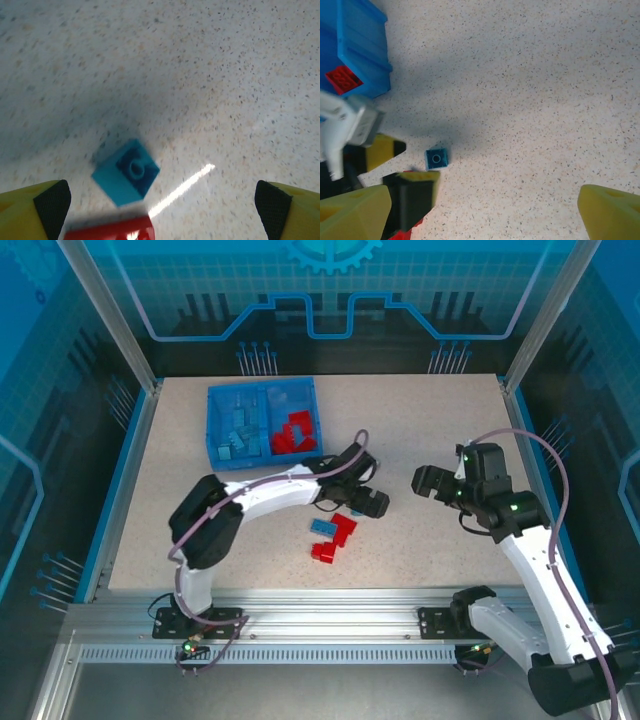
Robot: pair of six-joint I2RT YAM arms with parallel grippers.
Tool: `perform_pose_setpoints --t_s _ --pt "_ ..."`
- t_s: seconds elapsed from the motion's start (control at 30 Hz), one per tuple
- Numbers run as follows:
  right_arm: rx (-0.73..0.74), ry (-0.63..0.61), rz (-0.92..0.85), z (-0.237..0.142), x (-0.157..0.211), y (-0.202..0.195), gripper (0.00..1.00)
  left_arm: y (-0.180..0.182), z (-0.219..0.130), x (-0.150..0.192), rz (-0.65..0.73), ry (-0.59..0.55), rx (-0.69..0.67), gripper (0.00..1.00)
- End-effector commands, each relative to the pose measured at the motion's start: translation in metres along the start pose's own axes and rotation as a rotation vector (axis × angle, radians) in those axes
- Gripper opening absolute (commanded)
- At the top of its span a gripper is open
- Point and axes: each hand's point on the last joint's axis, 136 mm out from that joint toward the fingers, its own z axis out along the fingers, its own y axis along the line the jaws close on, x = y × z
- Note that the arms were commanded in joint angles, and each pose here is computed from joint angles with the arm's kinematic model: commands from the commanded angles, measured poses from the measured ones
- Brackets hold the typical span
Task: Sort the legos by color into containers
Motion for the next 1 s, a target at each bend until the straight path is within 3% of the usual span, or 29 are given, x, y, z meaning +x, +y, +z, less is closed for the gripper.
perform_pose_setpoints --t_s 0.0,0.2,0.4,0.57,0.7,0.77,0.97 --pt "0.002 0.035 0.019 -0.001 0.008 -0.004 0.98 0.012 0.012 0.015 0.159 0.138 -0.052 0.98" --pt "-0.011 0.05 0.021 0.004 0.012 -0.002 0.98 0.019 0.019 0.029 0.468 0.202 -0.01 0.99" --pt "-0.012 0.049 0.021 0.002 0.012 -0.003 0.99 0.012 0.032 0.036 0.64 0.249 0.118 0.94" --pt "-0.013 0.038 0.02 0.0 0.012 -0.003 0.99 0.016 0.046 0.034 0.728 0.246 0.11 0.72" --pt "-0.012 0.051 0.018 0.0 0.013 -0.003 0.99 0.015 0.052 0.032 0.753 0.24 0.113 0.63" --pt "-0.01 0.049 0.021 -0.001 0.013 -0.003 0.99 0.017 0.053 0.034 0.759 0.249 0.113 0.53" --pt "-0.018 0.059 0.028 0.003 0.016 -0.003 0.99 0.016 0.051 0.036 0.755 0.246 0.116 0.33"
